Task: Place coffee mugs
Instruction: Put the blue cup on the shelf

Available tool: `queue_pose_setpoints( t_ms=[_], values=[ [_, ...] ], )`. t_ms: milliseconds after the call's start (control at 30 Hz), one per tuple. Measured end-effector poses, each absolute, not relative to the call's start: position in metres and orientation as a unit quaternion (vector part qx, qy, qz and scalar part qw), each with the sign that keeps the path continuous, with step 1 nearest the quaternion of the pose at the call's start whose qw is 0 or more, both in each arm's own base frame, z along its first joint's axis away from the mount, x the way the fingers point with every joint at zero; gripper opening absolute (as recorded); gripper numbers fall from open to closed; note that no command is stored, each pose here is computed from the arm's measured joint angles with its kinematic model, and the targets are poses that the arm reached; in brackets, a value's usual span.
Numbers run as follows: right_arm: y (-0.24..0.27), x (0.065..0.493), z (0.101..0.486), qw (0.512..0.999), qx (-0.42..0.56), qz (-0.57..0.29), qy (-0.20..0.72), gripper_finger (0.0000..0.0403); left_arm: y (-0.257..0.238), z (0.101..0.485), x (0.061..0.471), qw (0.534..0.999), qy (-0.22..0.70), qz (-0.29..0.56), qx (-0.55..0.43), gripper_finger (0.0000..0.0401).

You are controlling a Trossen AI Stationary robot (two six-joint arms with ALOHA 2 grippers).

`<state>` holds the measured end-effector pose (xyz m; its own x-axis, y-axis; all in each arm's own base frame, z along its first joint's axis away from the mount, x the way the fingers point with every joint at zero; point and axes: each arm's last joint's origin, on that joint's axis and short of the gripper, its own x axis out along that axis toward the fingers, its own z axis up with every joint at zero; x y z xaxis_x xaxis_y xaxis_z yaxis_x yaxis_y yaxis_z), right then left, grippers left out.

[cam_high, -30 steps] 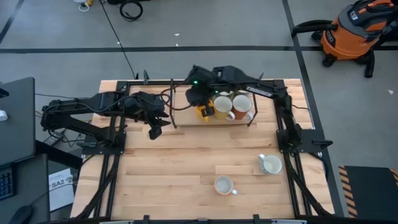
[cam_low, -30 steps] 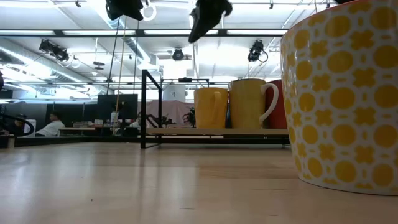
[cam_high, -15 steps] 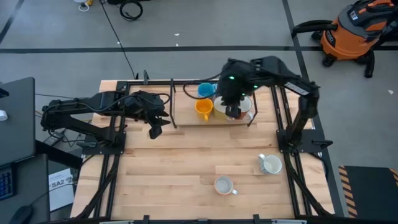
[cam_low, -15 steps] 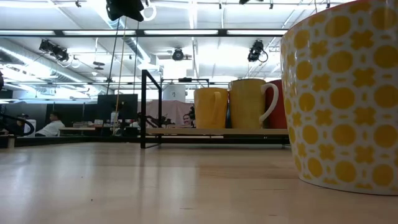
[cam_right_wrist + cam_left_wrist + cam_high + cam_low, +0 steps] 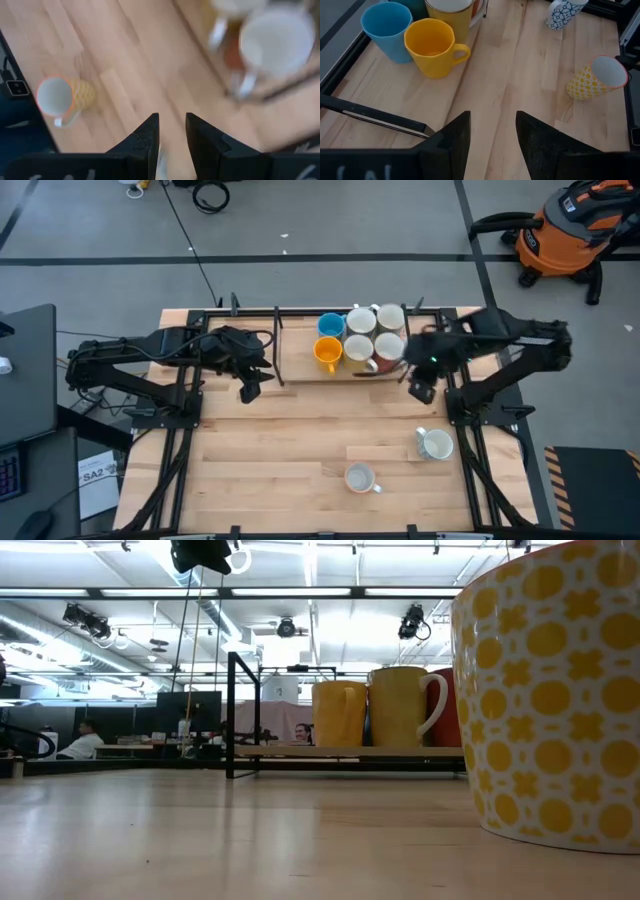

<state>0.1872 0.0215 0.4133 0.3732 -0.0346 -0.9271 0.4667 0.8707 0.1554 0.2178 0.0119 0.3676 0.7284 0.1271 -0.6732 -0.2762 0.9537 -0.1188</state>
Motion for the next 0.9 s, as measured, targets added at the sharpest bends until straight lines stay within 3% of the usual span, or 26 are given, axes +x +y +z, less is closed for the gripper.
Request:
queue_pose_setpoints(
  t_ms=[300,567,900],
  values=[
    [0.031,0.129,0.367,0.733,0.322,-0.184,0.57,0.0102,0.012,0.368,0.218,0.924,0.352,0.109,-0.106,0.0164],
    [0.038,0.119,0.331,0.693,0.32,-0.16,0.625,0.0102,0.012,0.368,0.218,0.924,0.352,0.109,-0.105,0.0164],
    [0.052,0.127,0.286,0.699,0.263,-0.12,0.654,0.0102,0.012,0.368,0.218,0.924,0.351,0.113,-0.105,0.0164]
  ],
)
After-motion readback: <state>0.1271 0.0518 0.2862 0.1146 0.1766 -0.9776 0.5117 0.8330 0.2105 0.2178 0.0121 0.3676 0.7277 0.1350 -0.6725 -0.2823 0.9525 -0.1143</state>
